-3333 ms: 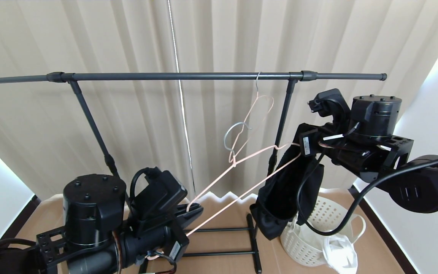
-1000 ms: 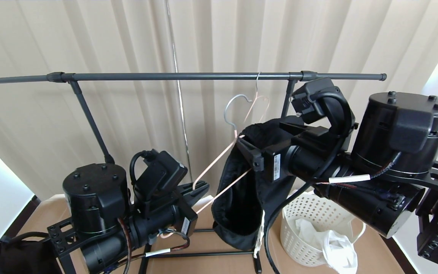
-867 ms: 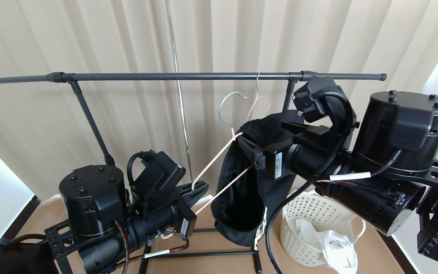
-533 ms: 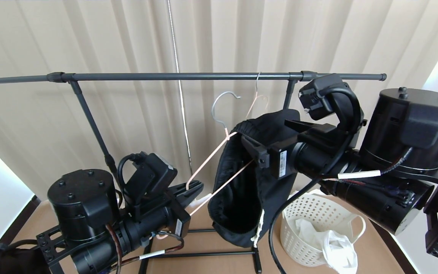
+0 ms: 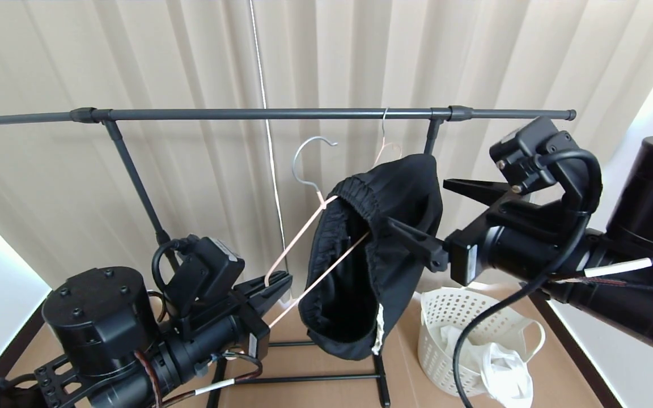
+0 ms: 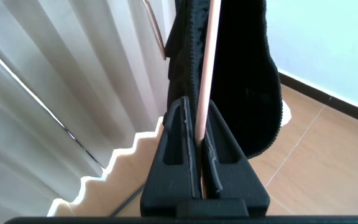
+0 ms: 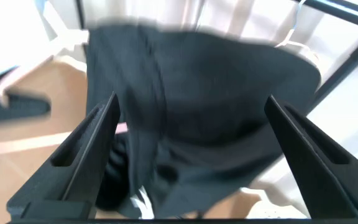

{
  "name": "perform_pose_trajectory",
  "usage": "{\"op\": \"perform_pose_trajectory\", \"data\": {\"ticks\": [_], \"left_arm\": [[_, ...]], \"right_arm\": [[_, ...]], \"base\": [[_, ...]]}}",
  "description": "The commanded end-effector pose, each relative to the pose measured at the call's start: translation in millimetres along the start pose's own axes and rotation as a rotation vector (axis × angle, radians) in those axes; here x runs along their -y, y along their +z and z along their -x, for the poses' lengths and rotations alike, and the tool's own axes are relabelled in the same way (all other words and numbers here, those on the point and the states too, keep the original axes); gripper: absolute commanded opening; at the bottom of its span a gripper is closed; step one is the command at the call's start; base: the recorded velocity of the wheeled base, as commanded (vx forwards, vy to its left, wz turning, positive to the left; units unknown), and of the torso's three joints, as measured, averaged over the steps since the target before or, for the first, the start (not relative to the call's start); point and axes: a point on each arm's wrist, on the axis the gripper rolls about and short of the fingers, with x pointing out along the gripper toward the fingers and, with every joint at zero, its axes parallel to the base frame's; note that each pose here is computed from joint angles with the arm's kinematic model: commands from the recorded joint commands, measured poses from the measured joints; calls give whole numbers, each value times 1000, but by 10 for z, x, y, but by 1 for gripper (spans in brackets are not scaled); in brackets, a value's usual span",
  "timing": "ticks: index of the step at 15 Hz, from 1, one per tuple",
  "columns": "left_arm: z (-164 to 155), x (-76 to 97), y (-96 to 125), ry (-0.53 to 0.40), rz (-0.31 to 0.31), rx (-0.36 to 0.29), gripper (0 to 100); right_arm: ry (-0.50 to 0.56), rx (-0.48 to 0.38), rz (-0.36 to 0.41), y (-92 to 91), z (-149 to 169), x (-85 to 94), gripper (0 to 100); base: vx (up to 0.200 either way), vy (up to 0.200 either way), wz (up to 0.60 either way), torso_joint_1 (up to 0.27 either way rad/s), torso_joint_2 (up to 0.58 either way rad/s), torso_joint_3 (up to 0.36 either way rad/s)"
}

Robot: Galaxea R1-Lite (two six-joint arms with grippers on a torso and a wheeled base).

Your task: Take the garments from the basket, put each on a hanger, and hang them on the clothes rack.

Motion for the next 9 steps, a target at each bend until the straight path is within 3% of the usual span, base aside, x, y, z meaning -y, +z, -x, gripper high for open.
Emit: {"op": "perform_pose_trajectory", "data": {"ticks": [1, 2, 3, 5, 9], "left_arm": [[25, 1, -76, 0, -1, -32, 0], [25, 1, -76, 0, -1, -32, 0], [64, 13, -125, -8, -3, -54, 0], [106, 27, -179, -28, -5, -70, 0], [203, 30, -351, -89, -79, -97, 0]], "right_arm": [[63, -14, 75, -25, 198, 227, 100], [63, -14, 75, -25, 198, 227, 100], [209, -69, 147, -79, 255, 481, 100], [325, -83, 228, -105, 290, 726, 100], [544, -149, 315, -91, 280, 926, 100]], "base": [[0, 0, 0, 0, 0, 0], [0, 0, 0, 0, 0, 0], [0, 0, 0, 0, 0, 0], [0, 0, 0, 0, 0, 0], [0, 0, 0, 0, 0, 0]]}}
